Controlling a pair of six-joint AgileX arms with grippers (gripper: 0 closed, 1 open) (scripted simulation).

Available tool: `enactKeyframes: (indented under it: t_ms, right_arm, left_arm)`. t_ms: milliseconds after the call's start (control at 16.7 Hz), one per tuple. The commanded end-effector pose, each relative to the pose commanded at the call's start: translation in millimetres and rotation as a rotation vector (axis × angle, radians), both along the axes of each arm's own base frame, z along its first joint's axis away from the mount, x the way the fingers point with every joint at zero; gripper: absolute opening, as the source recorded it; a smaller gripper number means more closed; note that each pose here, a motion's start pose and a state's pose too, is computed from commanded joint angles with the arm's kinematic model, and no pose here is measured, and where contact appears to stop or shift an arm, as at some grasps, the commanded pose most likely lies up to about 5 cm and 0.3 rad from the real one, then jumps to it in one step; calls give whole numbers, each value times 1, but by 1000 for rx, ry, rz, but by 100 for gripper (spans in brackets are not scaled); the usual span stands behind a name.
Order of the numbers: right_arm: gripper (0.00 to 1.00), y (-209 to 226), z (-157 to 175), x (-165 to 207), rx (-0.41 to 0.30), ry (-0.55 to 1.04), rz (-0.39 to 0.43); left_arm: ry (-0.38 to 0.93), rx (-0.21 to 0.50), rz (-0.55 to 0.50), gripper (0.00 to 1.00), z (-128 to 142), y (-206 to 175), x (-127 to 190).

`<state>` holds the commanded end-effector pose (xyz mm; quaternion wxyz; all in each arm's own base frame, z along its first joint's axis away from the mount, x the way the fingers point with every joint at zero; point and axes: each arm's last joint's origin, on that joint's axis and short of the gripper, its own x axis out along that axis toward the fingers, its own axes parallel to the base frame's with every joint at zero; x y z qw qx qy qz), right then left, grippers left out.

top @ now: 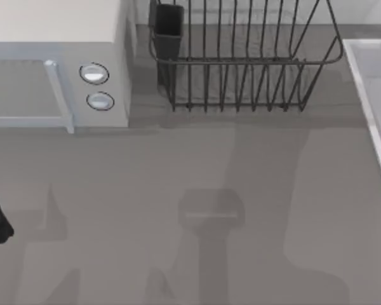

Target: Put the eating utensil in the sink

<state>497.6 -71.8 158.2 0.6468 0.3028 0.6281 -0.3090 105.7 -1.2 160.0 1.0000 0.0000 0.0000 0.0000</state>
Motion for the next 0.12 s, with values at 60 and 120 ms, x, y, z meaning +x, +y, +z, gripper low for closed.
enactKeyframes:
  t_ms: [60, 120]
  right_arm:
    - [100, 0, 0, 0, 0, 0, 0]
    - [100, 0, 0, 0, 0, 0, 0]
  left_arm:
    - [0, 0, 0, 100, 0, 0, 0]
    - [0, 0, 0, 100, 0, 0, 0]
